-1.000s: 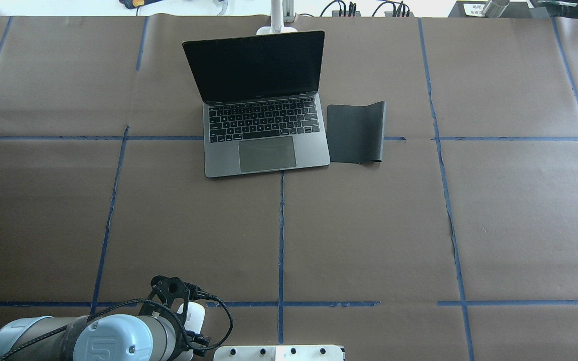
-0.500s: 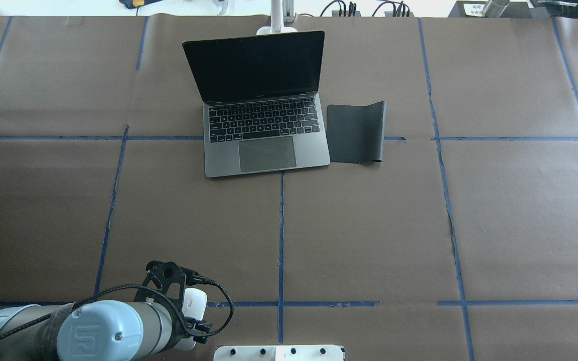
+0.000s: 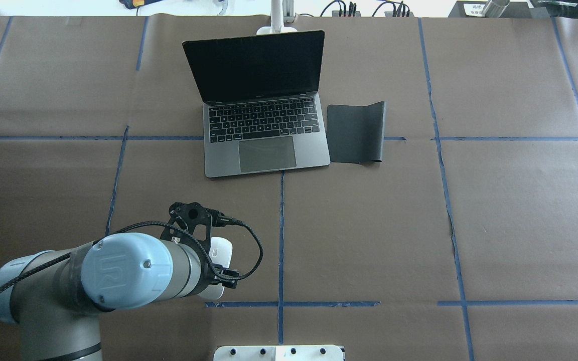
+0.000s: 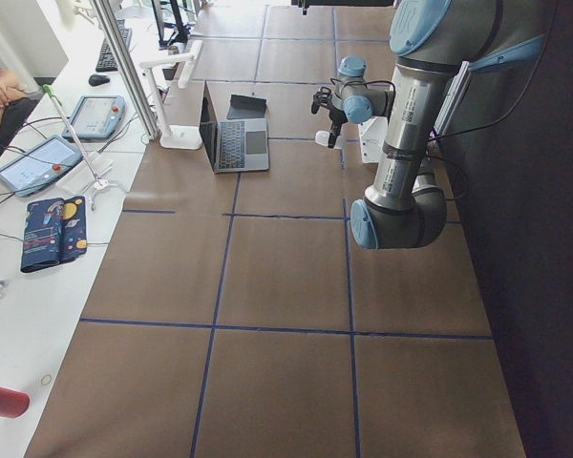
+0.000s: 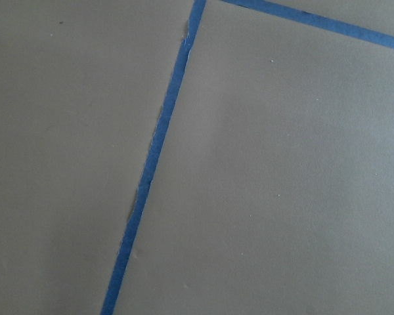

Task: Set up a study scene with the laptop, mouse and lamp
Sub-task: 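Carry the white mouse with the left gripper onto the mouse pad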

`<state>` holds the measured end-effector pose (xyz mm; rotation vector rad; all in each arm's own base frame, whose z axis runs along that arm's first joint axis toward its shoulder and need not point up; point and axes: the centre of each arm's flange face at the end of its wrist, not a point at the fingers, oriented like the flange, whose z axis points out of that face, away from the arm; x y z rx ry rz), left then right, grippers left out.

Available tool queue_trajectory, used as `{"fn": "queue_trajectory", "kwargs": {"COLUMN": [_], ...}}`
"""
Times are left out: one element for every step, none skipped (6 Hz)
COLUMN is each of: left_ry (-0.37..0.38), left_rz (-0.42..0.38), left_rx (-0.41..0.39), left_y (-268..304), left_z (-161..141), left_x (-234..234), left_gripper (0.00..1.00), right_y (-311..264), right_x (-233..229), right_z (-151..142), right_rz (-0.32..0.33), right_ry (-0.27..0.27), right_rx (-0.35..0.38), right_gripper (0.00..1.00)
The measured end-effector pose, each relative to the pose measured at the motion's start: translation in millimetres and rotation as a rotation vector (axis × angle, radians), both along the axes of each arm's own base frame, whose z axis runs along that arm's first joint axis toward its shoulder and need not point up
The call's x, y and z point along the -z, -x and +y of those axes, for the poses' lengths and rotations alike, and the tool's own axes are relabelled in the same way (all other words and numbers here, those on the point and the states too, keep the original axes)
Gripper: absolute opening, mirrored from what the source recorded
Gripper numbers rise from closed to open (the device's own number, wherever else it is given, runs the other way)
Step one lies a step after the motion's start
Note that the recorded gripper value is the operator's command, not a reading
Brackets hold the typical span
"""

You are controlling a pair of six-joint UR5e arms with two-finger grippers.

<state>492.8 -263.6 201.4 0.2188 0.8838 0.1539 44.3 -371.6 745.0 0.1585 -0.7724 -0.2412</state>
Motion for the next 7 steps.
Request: {"fn": "queue_trajectory", "kwargs": {"left_ry": [0.008,0.023,0.038,0.053,0.069,0.086,0.108], "left_rz": [0.003,0.001,-0.008,-0.026,-0.026,-0.009,0.002], "left_rx": [0.02,0.035,0.056,0.084,0.106,0.119,0.137], "left_y": [-17,-39,-63,-91,-120,-147,-175], "left_z": [-24,-51,-81,-117,-155,-191,-224], "left_x": [19,38,58,81,102,116,129], "left_gripper": [0.27,0.27,0.27,0.27,0.27,0.27,0.27], "right_y": [0,0,0,0,0,0,0], "right_x": [0,0,0,0,-1,-2,-3], "right_z": [0,0,0,0,1,2,3], "right_rz": [0.0,0.0,0.0,0.001,0.001,0.001,0.001], "right_ry": [0.0,0.0,0.001,0.002,0.003,0.005,0.007], "right_rx": [0.0,0.0,0.0,-0.001,-0.001,-0.001,-0.001], "right_gripper": [1.0,1.0,1.0,1.0,1.0,1.0,1.0]}}
